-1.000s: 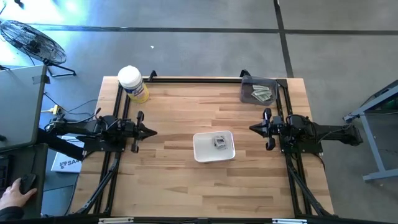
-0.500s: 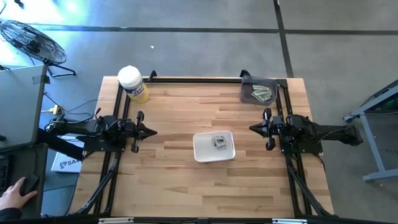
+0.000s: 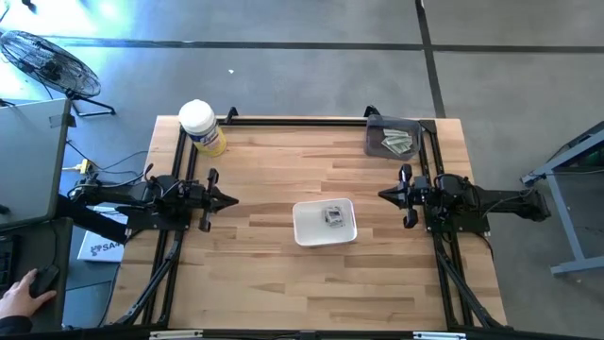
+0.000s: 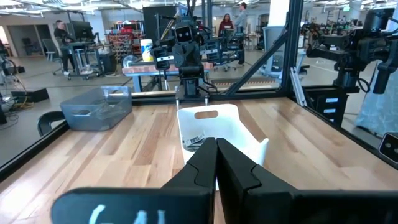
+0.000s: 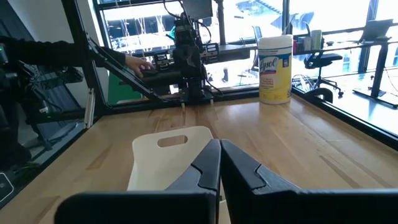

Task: Pick & Place First Aid Supplies
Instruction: Return to Home Position

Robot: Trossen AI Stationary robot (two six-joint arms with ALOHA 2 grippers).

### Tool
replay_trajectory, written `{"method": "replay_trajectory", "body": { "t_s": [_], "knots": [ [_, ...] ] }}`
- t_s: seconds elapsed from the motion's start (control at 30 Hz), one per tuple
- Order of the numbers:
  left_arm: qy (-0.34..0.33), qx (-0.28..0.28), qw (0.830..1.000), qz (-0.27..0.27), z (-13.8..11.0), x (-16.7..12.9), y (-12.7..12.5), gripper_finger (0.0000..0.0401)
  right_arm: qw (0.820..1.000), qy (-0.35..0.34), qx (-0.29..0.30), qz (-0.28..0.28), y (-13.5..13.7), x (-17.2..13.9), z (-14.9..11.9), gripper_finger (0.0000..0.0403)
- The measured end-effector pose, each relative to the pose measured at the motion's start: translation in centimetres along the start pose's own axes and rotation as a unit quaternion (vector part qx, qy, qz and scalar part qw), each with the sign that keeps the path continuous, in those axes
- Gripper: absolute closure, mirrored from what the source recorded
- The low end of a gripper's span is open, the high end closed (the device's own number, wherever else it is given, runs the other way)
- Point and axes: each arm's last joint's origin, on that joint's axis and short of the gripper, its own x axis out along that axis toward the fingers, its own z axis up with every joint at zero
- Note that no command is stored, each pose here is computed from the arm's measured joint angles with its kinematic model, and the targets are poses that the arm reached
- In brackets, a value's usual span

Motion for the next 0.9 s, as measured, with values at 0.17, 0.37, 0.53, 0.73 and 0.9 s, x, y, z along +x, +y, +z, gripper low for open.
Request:
{"method": "replay_trajectory", "body": {
  "t_s": [0.17, 0.37, 0.53, 0.73, 0.9],
  "knots": [
    [0.0, 0.0, 1.0, 0.0, 0.0, 0.0, 0.0, 0.04, 1.0, 0.0, 0.0, 0.0, 0.0, 0.0, 0.0, 0.0397],
    [0.0, 0.0, 1.0, 0.0, 0.0, 0.0, 0.0, 0.04, 1.0, 0.0, 0.0, 0.0, 0.0, 0.0, 0.0, 0.0397],
    [0.0, 0.0, 1.0, 0.001, 0.01, 0.0, 0.01, 0.04, 1.0, 0.0, 0.0, 0.0, 0.0, 0.0, 0.0, 0.0397],
    [0.0, 0.0, 1.0, 0.001, 0.01, 0.0, 0.01, 0.04, 1.0, 0.0, 0.0, 0.0, 0.0, 0.0, 0.0, 0.0396],
    [0.0, 0.0, 1.0, 0.001, 0.01, 0.0, 0.01, 0.04, 1.0, 0.0, 0.0, 0.0, 0.0, 0.0, 0.01, 0.0396]
  ]
}}
